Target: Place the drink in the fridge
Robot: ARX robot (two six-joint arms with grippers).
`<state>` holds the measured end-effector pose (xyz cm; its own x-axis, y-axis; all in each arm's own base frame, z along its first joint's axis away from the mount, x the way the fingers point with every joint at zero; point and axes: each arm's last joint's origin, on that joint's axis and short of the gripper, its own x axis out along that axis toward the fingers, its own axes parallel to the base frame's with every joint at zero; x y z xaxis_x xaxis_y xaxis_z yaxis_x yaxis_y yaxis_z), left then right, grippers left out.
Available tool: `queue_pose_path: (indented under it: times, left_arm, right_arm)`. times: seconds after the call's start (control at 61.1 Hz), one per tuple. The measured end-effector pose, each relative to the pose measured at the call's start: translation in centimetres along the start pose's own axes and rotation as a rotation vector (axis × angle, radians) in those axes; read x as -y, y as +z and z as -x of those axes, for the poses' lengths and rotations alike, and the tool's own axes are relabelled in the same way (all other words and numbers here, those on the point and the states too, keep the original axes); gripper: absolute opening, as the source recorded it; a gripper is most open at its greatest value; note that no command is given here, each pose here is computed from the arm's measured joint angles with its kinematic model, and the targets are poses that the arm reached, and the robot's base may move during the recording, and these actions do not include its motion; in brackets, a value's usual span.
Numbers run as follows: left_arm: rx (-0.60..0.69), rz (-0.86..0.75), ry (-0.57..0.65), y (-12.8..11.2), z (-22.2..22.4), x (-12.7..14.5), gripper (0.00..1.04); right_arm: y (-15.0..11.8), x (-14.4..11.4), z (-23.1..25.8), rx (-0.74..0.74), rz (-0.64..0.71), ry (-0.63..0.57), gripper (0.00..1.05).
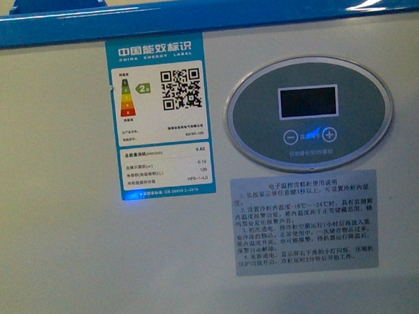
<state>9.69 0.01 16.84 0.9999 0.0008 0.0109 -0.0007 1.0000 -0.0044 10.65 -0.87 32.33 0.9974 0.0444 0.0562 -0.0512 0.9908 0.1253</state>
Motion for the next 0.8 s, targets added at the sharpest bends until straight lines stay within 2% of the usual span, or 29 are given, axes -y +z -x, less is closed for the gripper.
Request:
queue_pose_path:
  times: [0.229, 0.409, 0.803]
  left_arm:
    - [0.000, 0.000, 0.000, 0.0, 0.0, 0.0, 0.97]
    - [0.000, 0.000, 0.000, 0.0, 0.0, 0.0, 0.97]
    - [0.000, 0.000, 0.000, 0.0, 0.0, 0.0, 0.97]
  right_arm:
    - [0.2, -0.2, 0.9, 0.096, 0.014, -0.036, 0.42]
    - [-1.8, -0.3, 0.3, 0.114, 0.008, -0.052, 0.42]
    - [-2.8, -1.0, 0.3, 0.141, 0.047, -0.010, 0.42]
